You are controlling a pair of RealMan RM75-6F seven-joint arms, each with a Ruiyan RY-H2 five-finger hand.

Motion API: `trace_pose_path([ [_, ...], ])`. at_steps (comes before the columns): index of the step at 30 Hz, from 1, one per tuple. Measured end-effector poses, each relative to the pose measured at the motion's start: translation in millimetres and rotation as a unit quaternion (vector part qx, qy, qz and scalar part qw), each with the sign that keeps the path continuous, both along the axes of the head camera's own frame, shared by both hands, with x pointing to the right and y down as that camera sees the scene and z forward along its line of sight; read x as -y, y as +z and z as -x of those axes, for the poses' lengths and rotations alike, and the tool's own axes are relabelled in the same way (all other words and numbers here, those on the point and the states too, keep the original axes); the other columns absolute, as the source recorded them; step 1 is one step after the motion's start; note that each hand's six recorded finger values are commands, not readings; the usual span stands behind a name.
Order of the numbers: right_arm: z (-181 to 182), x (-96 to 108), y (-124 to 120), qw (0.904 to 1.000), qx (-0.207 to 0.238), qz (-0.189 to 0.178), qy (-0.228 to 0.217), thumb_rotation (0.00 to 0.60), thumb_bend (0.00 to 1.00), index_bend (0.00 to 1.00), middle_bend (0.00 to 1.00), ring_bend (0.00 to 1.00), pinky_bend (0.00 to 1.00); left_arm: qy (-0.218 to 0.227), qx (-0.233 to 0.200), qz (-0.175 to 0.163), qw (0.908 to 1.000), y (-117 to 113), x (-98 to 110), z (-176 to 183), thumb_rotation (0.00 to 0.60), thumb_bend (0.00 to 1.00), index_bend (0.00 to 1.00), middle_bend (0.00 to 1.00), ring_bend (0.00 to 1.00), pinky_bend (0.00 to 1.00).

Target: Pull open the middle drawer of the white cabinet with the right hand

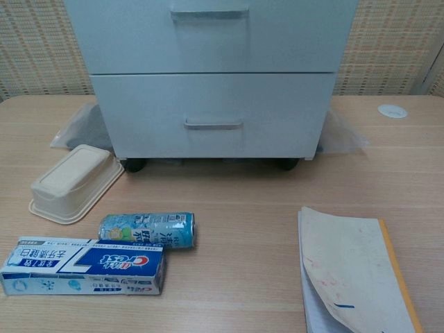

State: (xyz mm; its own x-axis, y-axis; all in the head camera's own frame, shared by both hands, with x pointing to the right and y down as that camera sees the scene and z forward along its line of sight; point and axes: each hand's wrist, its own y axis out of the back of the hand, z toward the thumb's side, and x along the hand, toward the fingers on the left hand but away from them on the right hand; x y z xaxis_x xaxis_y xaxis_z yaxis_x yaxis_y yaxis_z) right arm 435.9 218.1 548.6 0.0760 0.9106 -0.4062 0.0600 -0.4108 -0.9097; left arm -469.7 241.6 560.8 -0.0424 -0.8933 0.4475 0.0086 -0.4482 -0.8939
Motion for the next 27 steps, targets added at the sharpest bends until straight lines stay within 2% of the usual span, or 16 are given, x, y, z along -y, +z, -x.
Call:
trace_pose_path([
  [11, -1, -1, -4, 1.0, 0.004, -0.005, -0.002, 0.6, 0.15, 0.18, 0.32, 0.25, 0.27, 0.005, -0.006, -0.009, 0.9999, -4, 1, -4, 0.6, 0.26, 0.12, 0.11, 0.1, 0.14],
  [15, 1, 0, -5, 0.9999, 0.006, -0.007, -0.007, 0.6, 0.15, 0.18, 0.35, 0.26, 0.29, 0.007, -0.008, -0.009, 0.9999, -3, 2, -5, 0.6, 0.26, 0.12, 0.11, 0.1, 0.14],
  [18, 5, 2, -6, 0.9998, 0.007, -0.008, -0.015, 0.6, 0.15, 0.18, 0.38, 0.28, 0.33, 0.008, -0.009, -0.009, 0.9999, -3, 2, -6, 0.6, 0.26, 0.12, 0.11, 0.1, 0.14],
  [23, 18, 8, -5, 0.9993, 0.016, -0.008, -0.032, 0.6, 0.16, 0.18, 0.47, 0.38, 0.44, 0.012, -0.009, -0.008, 0.9998, -3, 4, -7, 0.6, 0.26, 0.12, 0.11, 0.1, 0.14],
  [27, 35, 16, -4, 0.998, 0.019, -0.008, -0.06, 0.6, 0.16, 0.18, 0.55, 0.52, 0.58, 0.015, -0.012, -0.011, 0.9997, -4, 5, -8, 0.6, 0.26, 0.12, 0.11, 0.1, 0.14],
])
